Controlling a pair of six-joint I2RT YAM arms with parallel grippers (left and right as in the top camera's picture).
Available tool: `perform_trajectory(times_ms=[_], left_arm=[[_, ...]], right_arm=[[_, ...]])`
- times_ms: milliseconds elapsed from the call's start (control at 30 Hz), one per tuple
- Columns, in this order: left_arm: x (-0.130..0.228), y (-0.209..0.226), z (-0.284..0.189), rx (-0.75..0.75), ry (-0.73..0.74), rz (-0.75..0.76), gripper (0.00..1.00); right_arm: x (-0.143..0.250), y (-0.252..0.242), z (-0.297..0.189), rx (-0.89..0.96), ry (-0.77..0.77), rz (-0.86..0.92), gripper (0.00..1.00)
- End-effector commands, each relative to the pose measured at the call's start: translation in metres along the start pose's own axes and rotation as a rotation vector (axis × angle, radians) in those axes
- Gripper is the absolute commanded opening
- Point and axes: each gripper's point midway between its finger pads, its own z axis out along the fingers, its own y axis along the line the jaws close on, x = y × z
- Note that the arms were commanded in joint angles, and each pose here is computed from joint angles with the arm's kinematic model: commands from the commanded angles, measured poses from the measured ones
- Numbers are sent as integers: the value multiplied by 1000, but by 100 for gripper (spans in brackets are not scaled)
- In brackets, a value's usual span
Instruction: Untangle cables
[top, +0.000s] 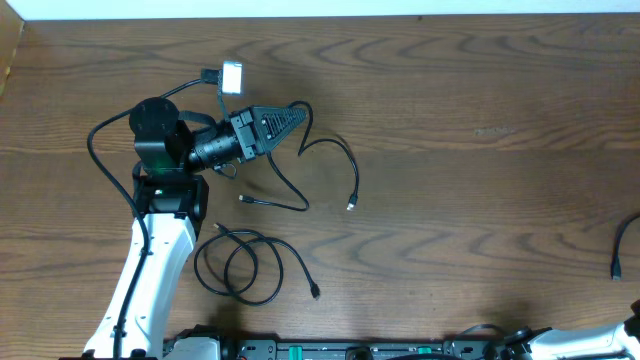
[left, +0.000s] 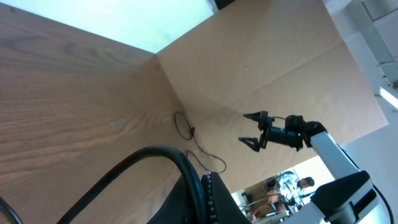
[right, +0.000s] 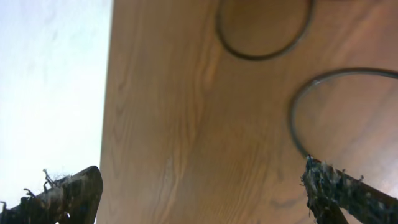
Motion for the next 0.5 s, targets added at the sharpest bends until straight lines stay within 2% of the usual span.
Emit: perform_trajectory(times_ms=[0,233,467], left_arm=[[7,-17,-1,49,46,47,8],[35,-36,17,130,161,46,8],[75,-63,40,233,300,74,8]], right_arm=[[14,32,2,-175,60,-165,99],[77,95,20,-369,219,-501,99],[178,152,43,-503,432,-911,99]])
